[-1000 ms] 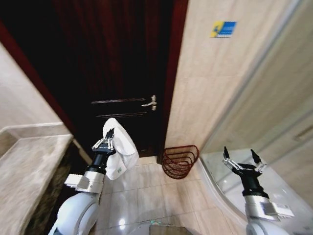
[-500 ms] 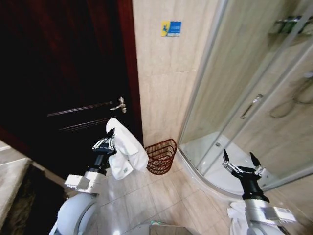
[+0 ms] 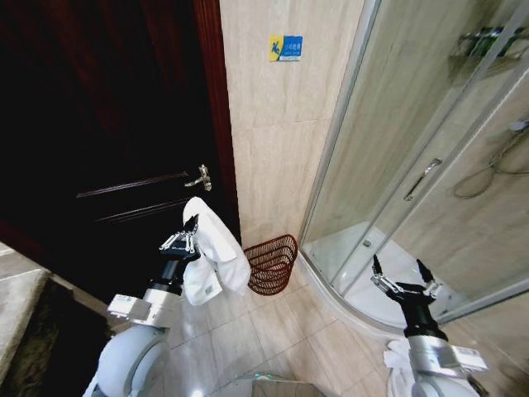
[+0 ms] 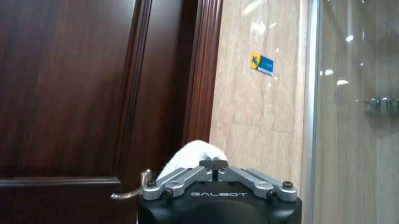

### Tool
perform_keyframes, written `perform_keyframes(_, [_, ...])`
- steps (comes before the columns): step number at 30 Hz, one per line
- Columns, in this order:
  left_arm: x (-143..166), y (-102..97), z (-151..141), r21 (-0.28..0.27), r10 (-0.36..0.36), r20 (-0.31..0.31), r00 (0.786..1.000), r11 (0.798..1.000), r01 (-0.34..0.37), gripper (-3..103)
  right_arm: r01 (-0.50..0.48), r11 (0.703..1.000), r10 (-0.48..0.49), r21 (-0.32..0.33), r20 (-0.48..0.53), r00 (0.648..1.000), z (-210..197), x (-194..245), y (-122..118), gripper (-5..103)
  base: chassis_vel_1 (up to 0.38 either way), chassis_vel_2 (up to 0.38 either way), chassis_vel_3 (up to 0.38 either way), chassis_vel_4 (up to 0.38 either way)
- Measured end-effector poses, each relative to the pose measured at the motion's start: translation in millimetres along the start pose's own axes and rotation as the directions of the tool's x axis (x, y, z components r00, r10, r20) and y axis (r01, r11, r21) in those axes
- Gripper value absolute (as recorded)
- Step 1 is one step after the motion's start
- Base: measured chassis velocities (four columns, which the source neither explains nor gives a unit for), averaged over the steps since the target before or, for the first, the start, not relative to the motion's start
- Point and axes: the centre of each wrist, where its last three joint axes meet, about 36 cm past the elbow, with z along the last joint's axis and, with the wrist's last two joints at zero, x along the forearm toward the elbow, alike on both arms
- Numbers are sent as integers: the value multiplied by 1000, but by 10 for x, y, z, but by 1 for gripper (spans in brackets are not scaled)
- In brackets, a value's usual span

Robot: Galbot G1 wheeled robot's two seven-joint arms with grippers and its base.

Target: Discard the used towel into the hamper.

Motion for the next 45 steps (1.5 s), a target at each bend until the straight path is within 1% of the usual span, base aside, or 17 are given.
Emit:
perform_keyframes(8, [8,3,-15,-3,-12,1,1000,1000,12,0,-31,1000,31,0,2,1000,-20,-26,-1,100,0,0,0,0])
perform_keyframes(15, [30,-8,-27,-3,-17,-1,1000,1000,17,0,-27,1000,27,5,7,1000,-83,-50,1,100,-51,58,48,-49])
perform_keyframes(26, [32,-16,-25,-2,-34,12,999,999,34,0,-21,1000,21,6,14,1000,-119,-73,8,100,-132,144,138,-129])
perform_keyframes(36, [27,2,25,-36,-30,21,999,999,31,0,-12,1000,12,-2,25,1000,-121,-117,42,100,-18,10,9,-16])
perform_keyframes(45, [21,28,96,-47,-28,9,1000,999,28,0,-9,1000,9,-1,23,1000,-125,-140,54,100,-12,-7,-5,-9])
